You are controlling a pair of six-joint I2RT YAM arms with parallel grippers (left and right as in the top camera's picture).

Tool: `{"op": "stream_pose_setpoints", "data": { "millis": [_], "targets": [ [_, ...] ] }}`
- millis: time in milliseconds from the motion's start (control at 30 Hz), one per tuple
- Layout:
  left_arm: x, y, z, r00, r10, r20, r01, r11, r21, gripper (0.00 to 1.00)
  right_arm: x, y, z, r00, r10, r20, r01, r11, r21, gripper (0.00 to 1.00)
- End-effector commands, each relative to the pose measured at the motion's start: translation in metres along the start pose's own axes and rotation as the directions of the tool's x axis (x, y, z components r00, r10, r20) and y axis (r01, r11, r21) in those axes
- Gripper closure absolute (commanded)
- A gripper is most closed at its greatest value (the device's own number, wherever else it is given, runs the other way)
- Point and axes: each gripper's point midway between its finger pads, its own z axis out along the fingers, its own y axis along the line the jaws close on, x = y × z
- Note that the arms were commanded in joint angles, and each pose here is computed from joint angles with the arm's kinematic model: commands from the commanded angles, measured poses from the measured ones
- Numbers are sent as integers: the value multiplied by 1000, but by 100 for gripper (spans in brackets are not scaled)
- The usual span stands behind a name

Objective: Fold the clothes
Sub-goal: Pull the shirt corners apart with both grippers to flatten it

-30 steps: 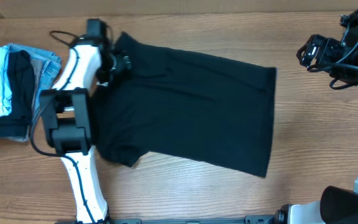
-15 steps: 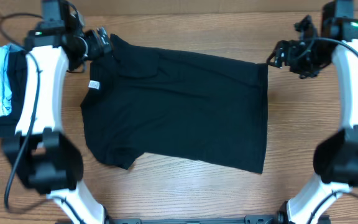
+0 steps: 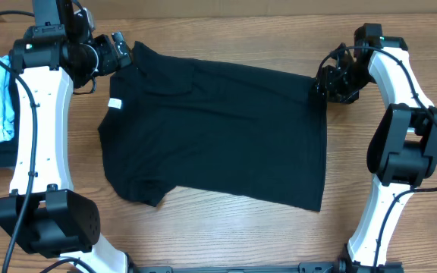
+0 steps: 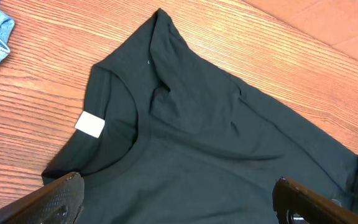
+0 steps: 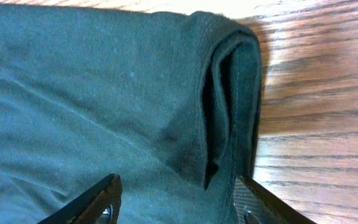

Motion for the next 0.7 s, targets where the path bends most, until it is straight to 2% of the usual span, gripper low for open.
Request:
{"op": "stream_pose_setpoints", "data": {
  "millis": [0,200,233,267,300,333,367,467,533,633,667],
  "targets": [
    [0,-2,2,1000,26,0,-26,1000,-7,0,-1,3,6,1000,7,-1,-7,1000,-17,38],
    [0,-1,2,1000,26,1,-26,1000,-8,0,9,0,29,999,47,-17,-48,998,-42,41],
    [0,-1,2,1000,26,1,-26,1000,-8,0,10,0,32,999,46,-17,-47,998,-42,46],
    [0,-1,2,1000,26,1,-26,1000,-8,0,10,0,32,999,49,-17,-50,998,-42,53],
    [0,-1,2,1000,26,1,-26,1000,-8,0,9,-1,33,999,47,-12,-48,998,-43,69],
    [0,-1,2,1000,26,1,-26,1000,-8,0,9,-1,33,999,46,-10,-47,998,-43,90],
    [0,-1,2,1000,26,1,-26,1000,-8,0,9,0,33,999,45,-11,-46,998,-43,96],
    [0,-1,2,1000,26,1,-26,1000,-9,0,6,4,27,999,38,1,-38,998,-52,96],
    [0,-1,2,1000,26,2,-26,1000,-9,0,-11,17,8,998,4,67,1,997,-83,96],
    [0,-1,2,1000,26,2,-26,1000,-9,0,-63,35,-28,960,-41,278,71,992,-101,96],
    [0,-1,2,1000,26,2,-26,1000,-9,0,-105,48,-54,898,-12,439,77,988,-132,95]
  ]
}}
